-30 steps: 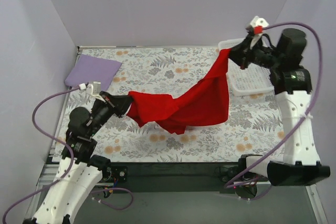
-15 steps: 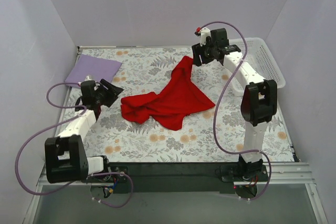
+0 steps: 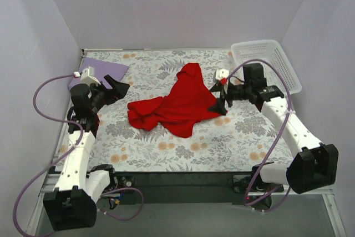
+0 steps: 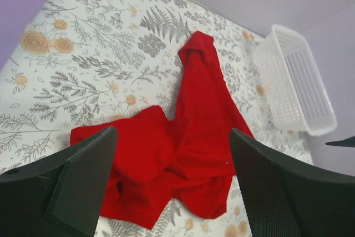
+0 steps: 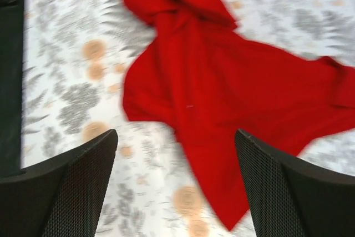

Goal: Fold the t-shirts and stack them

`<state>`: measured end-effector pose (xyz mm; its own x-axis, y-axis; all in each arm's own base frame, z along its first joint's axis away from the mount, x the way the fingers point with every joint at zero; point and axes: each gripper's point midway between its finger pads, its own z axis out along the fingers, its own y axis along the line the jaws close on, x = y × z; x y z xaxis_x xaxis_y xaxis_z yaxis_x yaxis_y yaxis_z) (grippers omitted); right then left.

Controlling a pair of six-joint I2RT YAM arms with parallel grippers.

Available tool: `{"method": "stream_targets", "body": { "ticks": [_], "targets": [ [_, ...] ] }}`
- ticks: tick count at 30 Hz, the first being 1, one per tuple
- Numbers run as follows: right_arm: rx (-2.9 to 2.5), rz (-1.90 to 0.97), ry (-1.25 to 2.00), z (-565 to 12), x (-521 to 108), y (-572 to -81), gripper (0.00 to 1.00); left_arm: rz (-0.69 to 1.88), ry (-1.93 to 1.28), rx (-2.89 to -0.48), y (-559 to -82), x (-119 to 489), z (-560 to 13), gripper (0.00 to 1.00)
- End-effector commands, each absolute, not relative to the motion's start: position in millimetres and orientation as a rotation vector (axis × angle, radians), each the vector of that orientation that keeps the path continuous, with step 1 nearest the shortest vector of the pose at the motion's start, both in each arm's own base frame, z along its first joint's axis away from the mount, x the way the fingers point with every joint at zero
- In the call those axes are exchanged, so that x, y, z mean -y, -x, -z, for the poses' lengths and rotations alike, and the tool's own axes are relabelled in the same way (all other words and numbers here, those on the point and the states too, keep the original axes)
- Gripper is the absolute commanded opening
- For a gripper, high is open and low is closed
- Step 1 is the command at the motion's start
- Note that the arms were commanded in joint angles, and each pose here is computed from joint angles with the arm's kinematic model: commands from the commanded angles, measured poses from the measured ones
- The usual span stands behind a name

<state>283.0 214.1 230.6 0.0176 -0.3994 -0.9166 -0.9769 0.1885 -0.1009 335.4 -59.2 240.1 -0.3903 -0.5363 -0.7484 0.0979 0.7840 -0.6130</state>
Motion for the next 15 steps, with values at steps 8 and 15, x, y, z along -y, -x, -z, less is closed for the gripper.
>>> {"method": "stream_targets", "body": {
  "ticks": [8,15],
  "targets": [
    [-1.399,-0.877,1.769,-145.9,-226.8,-182.6,0.92,0.705,0.082,-1.922,-280.9,87.1,-202.8,0.80],
    [-1.355,-0.790,2.011,-115.5,-248.5,-168.2,0.85,0.684,0.102,-1.934,-282.8,83.6,-198.8,0.80]
  ]
}}
